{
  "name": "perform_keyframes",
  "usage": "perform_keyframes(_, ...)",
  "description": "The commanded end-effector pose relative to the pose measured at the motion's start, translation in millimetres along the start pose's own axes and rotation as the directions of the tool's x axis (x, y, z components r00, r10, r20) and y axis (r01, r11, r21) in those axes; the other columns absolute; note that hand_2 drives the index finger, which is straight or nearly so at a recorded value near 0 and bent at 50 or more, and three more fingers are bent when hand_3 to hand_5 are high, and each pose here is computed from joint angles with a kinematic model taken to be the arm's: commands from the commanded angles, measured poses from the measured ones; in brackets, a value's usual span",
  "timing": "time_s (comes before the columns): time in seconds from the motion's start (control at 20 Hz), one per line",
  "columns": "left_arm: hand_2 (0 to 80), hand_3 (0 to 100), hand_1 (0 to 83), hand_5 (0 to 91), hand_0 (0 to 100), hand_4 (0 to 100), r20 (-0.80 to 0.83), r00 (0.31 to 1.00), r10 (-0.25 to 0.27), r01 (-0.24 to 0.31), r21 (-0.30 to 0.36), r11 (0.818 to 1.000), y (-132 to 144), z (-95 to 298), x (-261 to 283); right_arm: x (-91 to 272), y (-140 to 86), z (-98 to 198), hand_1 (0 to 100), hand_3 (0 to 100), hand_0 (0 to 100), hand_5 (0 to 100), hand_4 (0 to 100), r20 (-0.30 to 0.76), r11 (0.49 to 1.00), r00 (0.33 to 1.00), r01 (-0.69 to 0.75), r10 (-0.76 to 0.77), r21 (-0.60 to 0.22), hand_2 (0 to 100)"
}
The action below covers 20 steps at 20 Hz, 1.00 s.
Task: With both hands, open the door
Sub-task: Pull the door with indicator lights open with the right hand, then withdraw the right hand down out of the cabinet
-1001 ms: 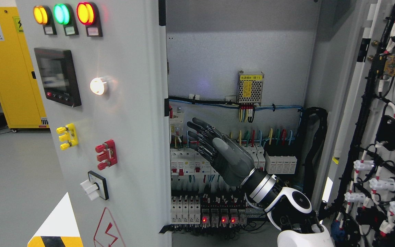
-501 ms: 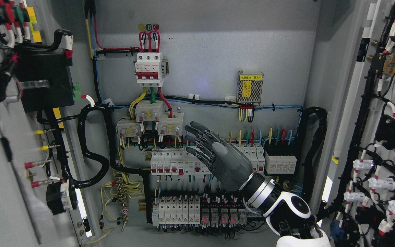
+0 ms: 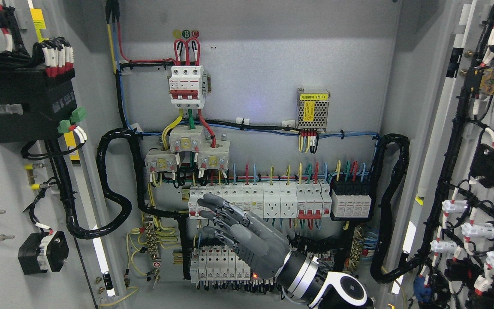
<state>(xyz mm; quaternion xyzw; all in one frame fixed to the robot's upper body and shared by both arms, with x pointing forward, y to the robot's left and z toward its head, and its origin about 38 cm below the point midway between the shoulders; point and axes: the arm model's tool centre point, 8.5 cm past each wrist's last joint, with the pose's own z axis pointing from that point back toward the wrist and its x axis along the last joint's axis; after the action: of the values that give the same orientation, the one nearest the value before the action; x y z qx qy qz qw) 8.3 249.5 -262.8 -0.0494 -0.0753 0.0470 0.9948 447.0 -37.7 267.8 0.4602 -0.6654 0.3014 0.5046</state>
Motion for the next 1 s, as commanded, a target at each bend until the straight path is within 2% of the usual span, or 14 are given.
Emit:
perform_keyframes(0.0,0.0,0,55.6,0.0,12,0,-0.002,1.000,0.005,-0.005,-0.024,1.000,-15.6,-2.1,-1.9,-35.2,85.0,-36.3,50,0,0,0,0,-0.092,0.970,0.996,0.004,0.018,0.241,4)
perform_keyframes(0.2,0.0,0,55.6,0.0,12,0,-0.002,1.000,0.005,-0.005,-0.024,1.000,-15.6,-2.1,-1.9,-54.7,128.3,-55.9,50,0,0,0,0,-0.130,0.938,0.991,0.051,-0.006,0.343,4)
perform_keyframes(0.35,0.0,0,55.6,0.0,12,0,-0.001,1.000,0.004,-0.004,-0.024,1.000,-15.7,-2.2,-0.9,-69.4,147.2,-57.0,50,0,0,0,0,-0.164,0.921,0.986,0.083,-0.021,0.380,4)
perform_keyframes(0.45,0.0,0,55.6,0.0,12,0,-0.002,1.000,0.005,-0.005,-0.026,1.000,-16.7,-2.4,-1.2,-80.0,152.6,-54.7,50,0,0,0,0,-0.182,0.926,0.982,0.107,-0.042,0.362,4)
perform_keyframes(0.65,0.0,0,55.6,0.0,12,0,-0.007,1.000,0.007,-0.007,-0.026,1.000,-17.4,-2.3,-2.9,-90.1,168.4,-54.1,50,0,0,0,0,-0.201,0.900,0.971,0.200,-0.129,0.388,4)
perform_keyframes(0.95,0.0,0,55.6,0.0,12,0,-0.008,1.000,0.003,-0.004,-0.022,1.000,-14.4,-2.0,-2.3,-89.8,171.3,-55.1,50,0,0,0,0,-0.206,0.892,0.968,0.215,-0.142,0.397,4)
